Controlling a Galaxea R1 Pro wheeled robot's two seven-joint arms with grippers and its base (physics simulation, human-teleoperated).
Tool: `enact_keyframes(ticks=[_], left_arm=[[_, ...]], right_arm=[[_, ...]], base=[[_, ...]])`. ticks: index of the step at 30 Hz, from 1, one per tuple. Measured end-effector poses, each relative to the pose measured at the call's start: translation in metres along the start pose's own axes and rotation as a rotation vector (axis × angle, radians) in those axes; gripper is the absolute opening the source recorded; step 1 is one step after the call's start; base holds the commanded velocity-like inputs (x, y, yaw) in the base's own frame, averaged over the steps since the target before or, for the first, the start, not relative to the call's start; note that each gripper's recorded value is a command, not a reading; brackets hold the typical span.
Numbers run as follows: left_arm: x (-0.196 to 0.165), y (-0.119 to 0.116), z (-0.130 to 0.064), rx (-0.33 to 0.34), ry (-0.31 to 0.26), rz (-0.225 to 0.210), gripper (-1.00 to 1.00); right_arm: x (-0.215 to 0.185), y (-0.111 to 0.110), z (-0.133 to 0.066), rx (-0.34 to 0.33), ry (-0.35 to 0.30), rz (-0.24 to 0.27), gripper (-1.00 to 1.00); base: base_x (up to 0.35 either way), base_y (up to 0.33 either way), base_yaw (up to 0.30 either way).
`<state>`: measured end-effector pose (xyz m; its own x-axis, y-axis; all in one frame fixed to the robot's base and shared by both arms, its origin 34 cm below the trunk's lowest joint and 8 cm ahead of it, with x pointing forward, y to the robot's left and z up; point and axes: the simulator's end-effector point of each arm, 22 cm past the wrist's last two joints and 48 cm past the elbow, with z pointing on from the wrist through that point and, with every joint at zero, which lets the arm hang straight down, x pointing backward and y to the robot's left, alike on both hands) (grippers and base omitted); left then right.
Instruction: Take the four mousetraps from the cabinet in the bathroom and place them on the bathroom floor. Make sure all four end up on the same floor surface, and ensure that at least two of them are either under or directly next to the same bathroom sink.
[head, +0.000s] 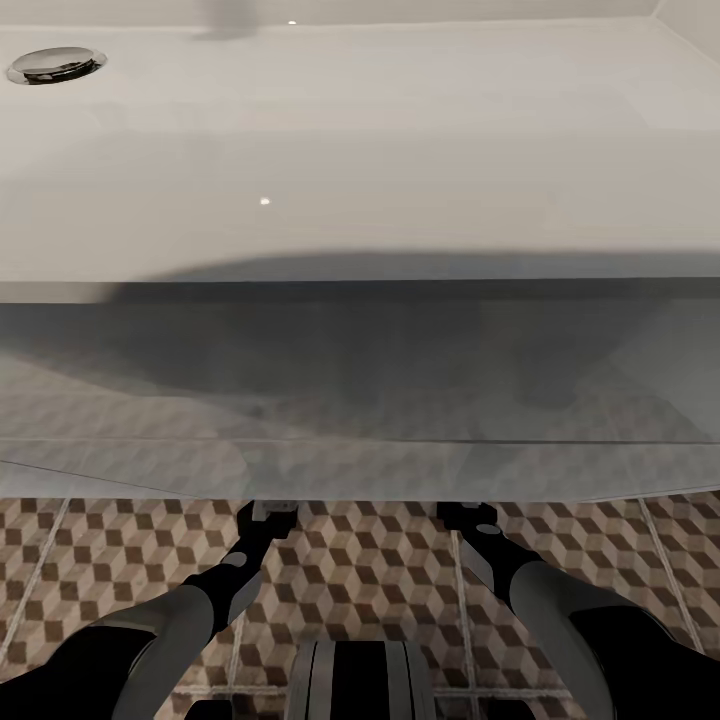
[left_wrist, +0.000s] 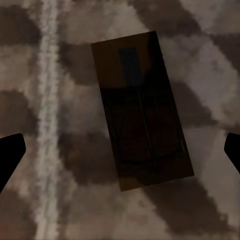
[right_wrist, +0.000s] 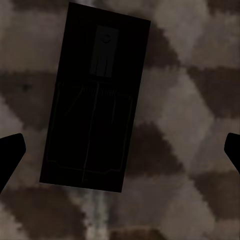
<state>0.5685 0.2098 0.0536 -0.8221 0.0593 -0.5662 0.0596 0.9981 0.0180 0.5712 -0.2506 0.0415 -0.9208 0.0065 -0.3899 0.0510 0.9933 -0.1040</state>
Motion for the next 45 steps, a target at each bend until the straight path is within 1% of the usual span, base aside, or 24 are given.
enact_keyframes(ticks=[35,39,45], left_arm=[[-0.0020,-0.0007,0.0000,0.000,-0.009,0.000,1.00],[-0.0015,0.0012,0.0000,-0.009,-0.006,0.000,1.00],[-0.0012,0.0076,-0.0001,-0.044,-0.004,0.000,1.00]], right_arm=[[0.0000,0.0000,0.0000,0.000,0.000,0.000,1.00],[0.0000,-0.0001,0.0000,0.000,0.000,0.000,1.00],[0.0001,0.0000,0.0001,0.000,0.000,0.000,1.00]], base=[[0.000,0.000,0.000],[-0.019,0.000,0.000],[-0.116,0.000,0.000]])
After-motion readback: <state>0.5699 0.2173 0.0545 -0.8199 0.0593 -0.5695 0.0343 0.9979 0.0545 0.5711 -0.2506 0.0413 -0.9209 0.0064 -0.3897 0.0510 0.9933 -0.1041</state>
